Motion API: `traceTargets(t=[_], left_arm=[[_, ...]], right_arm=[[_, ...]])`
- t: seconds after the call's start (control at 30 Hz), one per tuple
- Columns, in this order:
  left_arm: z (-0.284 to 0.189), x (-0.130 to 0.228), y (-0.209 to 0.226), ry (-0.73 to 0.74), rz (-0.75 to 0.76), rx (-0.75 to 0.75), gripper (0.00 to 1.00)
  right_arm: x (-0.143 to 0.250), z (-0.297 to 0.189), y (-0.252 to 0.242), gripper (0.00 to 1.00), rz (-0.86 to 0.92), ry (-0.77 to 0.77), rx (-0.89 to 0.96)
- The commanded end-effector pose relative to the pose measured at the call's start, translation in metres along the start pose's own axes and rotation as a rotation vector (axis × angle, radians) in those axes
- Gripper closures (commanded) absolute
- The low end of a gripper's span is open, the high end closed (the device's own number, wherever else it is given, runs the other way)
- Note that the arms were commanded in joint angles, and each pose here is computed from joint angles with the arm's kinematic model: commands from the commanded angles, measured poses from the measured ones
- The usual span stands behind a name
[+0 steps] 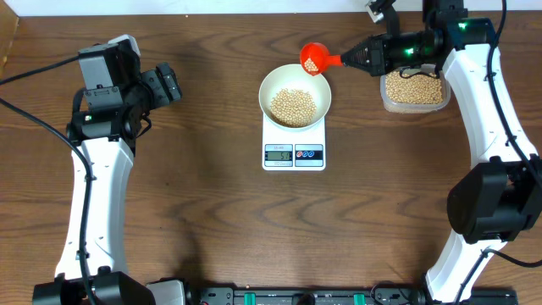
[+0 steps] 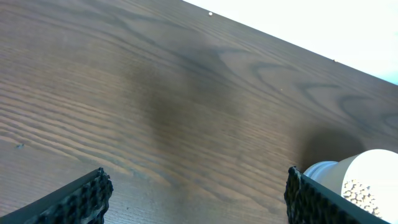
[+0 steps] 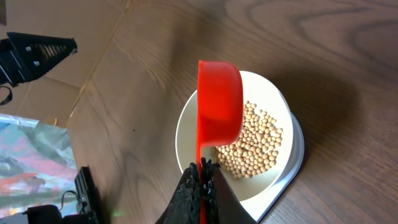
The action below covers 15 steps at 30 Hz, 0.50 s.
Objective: Scoop item into bowl and weigh 50g on scale
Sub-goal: 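Lift the scoop out of the bowl and move it right, then dip the red scoop into the bead tub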
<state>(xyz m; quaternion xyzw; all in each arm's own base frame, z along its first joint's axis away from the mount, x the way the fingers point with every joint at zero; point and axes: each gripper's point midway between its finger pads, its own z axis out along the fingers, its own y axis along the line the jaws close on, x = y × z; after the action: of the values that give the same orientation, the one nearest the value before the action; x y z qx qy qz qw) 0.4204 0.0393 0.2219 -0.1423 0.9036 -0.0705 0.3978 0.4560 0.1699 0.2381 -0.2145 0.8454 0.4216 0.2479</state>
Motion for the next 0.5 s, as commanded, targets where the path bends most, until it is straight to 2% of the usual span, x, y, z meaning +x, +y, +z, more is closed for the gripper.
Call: traceTargets(t=[0.0, 0.27, 0.47], left_arm=[[-0.002, -0.004, 0.001, -0.01, 0.013, -0.009, 0.09], [-0.002, -0.004, 0.001, -0.011, 0.013, -0.009, 0.09], [-0.002, -0.004, 0.001, -0.01, 0.013, -0.009, 0.09]], right_arm=[[-0.008, -0.007, 0.006, 0.99, 0.002, -0.026, -0.032], [-0.017, -0.06, -0.016, 0.99, 0.11, -0.14, -0.106], [-0.002, -0.105, -0.051, 0.99, 0.213, -0.185, -0.045]])
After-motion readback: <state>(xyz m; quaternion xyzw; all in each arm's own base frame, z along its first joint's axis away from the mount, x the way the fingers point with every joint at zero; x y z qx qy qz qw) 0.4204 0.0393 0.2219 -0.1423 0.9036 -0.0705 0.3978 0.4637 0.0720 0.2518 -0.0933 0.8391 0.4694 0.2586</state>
